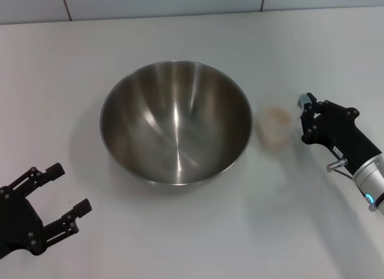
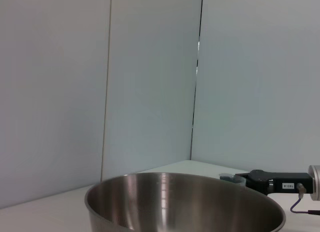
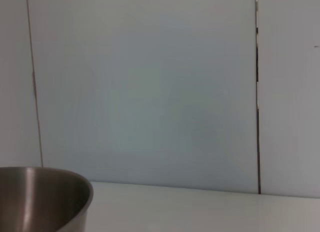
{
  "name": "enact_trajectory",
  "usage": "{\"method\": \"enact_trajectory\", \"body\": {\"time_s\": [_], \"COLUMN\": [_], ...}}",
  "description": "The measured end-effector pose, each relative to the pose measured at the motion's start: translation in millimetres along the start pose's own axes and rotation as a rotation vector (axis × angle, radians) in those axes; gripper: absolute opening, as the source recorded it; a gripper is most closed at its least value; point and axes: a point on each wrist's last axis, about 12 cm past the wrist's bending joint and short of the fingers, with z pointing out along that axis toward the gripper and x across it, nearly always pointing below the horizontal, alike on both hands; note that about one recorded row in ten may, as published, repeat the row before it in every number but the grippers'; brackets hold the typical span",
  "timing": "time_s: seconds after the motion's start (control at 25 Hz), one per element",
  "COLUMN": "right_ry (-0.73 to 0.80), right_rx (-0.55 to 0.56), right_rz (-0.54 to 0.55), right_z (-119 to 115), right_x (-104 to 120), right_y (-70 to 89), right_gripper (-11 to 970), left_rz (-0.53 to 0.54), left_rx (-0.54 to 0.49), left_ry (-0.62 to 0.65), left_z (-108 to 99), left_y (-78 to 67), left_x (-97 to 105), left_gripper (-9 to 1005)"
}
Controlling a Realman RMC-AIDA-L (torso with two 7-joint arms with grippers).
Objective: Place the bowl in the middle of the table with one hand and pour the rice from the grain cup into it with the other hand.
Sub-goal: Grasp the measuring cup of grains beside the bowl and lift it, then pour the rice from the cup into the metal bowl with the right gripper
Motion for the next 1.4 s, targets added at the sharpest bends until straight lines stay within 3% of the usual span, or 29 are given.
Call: {"method": "enact_trajectory", "body": {"time_s": [0.16, 0.68, 1.08, 1.4], "right_ry": [-0.006, -0.198, -0.393, -0.442], "right_rx": [0.003, 0.109, 0.094, 0.079], "right_rz": [0.009, 0.079, 0.064, 0.054], "right_z": [-1.1, -13.0, -6.9, 0.0], "right_x": [-0.1, -18.6, -47.2, -57.6], "right_y": [1.0, -10.9, -17.9, -21.9], "right_gripper": [37, 16, 17, 17], "left_rz": [0.002, 0.002, -0.003, -0.007], "left_rx": [0.000, 0.009, 0.011, 0.007], "left_ry": [0.001, 0.006, 0.006, 0.005], "left_z": [-0.5, -0.3, 0.3, -0.1], "left_y": [0.4, -0.3, -3.6, -4.0], "left_x": [-0.2, 0.2, 2.0, 2.3], "left_gripper": [815, 814, 815, 814]}}
